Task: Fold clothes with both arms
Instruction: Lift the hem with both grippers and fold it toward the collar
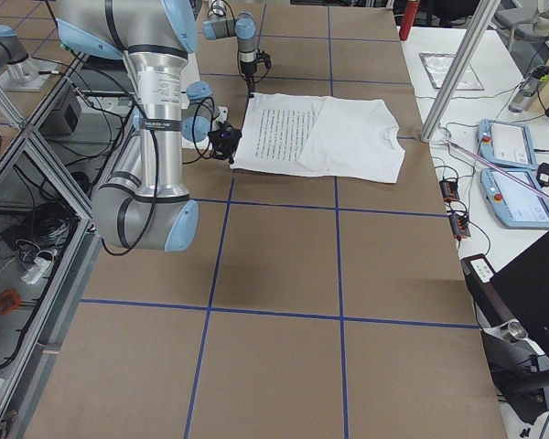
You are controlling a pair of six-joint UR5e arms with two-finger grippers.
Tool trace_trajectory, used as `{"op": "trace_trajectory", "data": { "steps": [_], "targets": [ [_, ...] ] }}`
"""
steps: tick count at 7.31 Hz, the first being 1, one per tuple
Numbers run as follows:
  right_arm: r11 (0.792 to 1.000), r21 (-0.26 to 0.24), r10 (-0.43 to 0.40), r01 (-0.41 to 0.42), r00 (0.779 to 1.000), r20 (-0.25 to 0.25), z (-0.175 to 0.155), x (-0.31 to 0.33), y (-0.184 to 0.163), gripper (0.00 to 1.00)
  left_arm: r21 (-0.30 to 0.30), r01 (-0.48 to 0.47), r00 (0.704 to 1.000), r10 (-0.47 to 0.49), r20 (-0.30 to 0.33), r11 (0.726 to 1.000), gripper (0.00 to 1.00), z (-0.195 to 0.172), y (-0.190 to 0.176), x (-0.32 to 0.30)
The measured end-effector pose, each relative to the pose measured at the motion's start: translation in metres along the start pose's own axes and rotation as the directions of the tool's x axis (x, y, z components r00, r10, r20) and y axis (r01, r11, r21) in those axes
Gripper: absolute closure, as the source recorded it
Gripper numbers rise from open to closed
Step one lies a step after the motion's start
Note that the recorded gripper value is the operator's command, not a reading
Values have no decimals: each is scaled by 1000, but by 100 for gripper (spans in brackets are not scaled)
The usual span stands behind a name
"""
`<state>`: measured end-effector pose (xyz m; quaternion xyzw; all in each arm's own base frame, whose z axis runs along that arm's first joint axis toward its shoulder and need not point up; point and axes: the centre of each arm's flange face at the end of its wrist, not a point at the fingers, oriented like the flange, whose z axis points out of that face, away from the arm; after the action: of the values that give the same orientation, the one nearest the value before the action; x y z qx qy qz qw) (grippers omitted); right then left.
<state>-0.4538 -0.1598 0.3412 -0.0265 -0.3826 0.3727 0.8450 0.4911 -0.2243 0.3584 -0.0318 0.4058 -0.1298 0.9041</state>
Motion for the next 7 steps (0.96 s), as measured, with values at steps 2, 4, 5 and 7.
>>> {"op": "trace_trajectory", "data": {
  "steps": [2,4,5,7],
  "targets": [
    [1000,0,-1,1,1000,-1,1,0,1,100,12,-2,1000,2,-11,1000,100,-5,-1,2],
    [1000,0,-1,1,1000,-2,1,1,1,100,37,-20,1000,21,-22,999,100,-9,-3,4],
    [1000,1,0,0,1000,0,1,0,0,100,39,-26,999,28,-40,999,100,-17,-2,8],
    [1000,-8,2,-2,1000,10,-7,-1,0,100,32,-30,992,34,-124,999,100,-59,3,20]
  ]
}}
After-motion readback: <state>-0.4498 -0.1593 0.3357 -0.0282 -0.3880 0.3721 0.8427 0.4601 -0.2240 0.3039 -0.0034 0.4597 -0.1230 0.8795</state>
